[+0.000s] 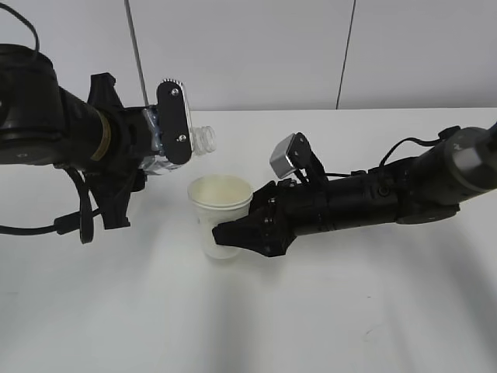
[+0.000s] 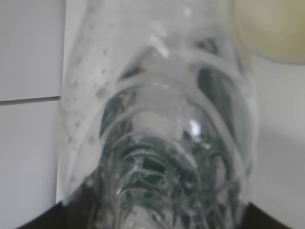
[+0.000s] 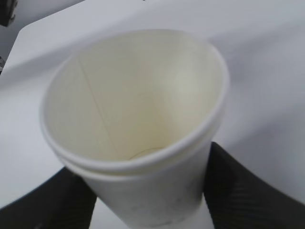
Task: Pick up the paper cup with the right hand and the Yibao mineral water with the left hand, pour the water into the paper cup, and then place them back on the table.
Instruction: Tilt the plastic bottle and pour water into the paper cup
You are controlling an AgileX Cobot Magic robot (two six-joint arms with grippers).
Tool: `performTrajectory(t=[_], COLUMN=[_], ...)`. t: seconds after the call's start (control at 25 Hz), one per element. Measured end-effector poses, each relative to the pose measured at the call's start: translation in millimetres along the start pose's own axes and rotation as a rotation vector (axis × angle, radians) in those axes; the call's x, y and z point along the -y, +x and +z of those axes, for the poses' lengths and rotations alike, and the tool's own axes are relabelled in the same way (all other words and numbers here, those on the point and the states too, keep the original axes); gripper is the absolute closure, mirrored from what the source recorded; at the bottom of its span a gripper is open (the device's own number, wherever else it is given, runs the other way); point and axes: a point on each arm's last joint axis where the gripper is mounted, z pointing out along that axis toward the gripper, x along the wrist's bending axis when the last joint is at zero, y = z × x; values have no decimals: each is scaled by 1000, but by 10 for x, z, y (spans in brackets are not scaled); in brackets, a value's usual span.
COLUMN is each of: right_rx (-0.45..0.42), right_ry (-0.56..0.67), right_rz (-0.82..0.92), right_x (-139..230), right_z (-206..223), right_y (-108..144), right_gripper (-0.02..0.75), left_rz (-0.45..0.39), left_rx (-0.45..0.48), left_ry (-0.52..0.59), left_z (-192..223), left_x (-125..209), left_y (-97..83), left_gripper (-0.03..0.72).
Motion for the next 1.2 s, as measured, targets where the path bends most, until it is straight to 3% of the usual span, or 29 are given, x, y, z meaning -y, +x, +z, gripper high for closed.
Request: performTrajectory(t=[1.2], right_rx=[-9], right_ry=[10], right_rz=[3], right_x=[1], right_z=[1], right_y=[3], right_gripper=[234], left_rz=[229], left_rx=[-114], left_ry=[51], left_z=[-14], left_x=[20], left_y=[100], left_gripper=[377])
